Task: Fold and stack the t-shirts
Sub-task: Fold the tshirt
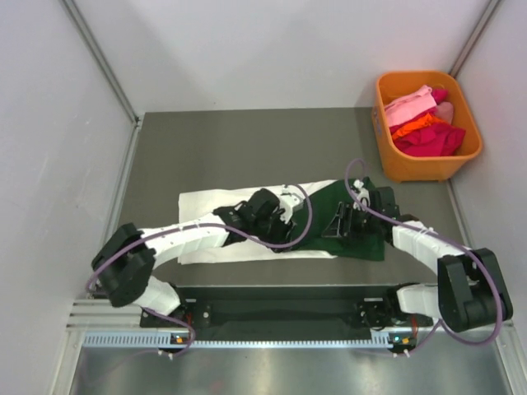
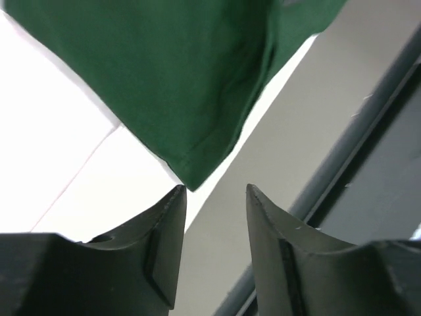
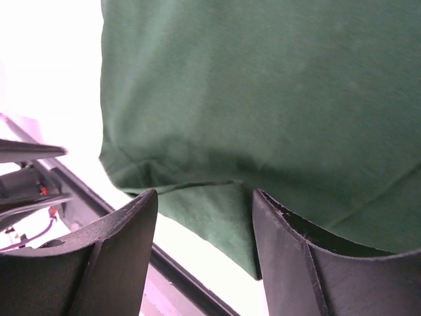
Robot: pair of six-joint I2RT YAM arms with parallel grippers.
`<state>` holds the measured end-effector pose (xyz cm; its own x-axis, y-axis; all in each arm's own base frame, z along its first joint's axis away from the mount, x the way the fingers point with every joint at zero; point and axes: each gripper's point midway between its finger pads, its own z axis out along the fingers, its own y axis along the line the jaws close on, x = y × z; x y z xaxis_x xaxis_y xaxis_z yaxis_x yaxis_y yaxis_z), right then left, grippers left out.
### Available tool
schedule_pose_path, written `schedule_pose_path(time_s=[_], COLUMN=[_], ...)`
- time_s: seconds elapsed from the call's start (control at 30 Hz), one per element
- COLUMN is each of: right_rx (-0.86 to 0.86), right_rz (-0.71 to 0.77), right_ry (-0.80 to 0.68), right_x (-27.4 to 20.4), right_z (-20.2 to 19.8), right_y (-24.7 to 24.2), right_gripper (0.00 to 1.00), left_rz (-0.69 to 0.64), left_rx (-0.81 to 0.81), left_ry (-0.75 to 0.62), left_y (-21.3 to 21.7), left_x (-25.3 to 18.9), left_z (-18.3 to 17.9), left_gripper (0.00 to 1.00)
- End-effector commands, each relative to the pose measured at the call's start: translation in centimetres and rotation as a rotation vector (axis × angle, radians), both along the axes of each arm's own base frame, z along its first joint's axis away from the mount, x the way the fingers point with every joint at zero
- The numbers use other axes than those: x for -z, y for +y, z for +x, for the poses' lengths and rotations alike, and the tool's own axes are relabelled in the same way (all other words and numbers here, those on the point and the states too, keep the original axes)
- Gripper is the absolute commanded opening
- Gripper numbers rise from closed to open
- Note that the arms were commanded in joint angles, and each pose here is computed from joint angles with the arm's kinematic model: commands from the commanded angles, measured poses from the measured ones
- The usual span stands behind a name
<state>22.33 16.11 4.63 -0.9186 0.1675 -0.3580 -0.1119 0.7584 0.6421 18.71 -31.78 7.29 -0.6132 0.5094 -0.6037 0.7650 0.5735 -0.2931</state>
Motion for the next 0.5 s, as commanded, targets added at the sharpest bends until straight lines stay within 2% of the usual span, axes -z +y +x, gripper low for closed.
schedule_pose_path(time_s=[0.0,0.17,0.33,0.47], right_rx=[-0.053,-0.079,-0.086,-0.089], right_rz=[0.072,0.089,0.145,0.166], right_ry=[-0.092,-0.088,-0.036,-0.041], right_x=[-2.3,-2.8,-2.7,-3.6], right_z=[1.0,-1.0,-3.9,-5.5], right_y=[1.4,1.3,1.8,2.0], right_gripper=[0.59,0.57,0.55,0.54], left_rz=[-0.136,-0.116,-0.126,-0.129], left_rx=[-0.079,-0.37,-0.531,-0.63], left_ry=[-0.091,-0.105,-0.147,-0.128], left_y=[-0.1,3.5,6.5,8.9], left_x=[-4.5,-7.0,-8.9,-9.3], left_z=[1.5,4.8,6.3,7.5], left_gripper=[0.48,0.49,0.51,0.51])
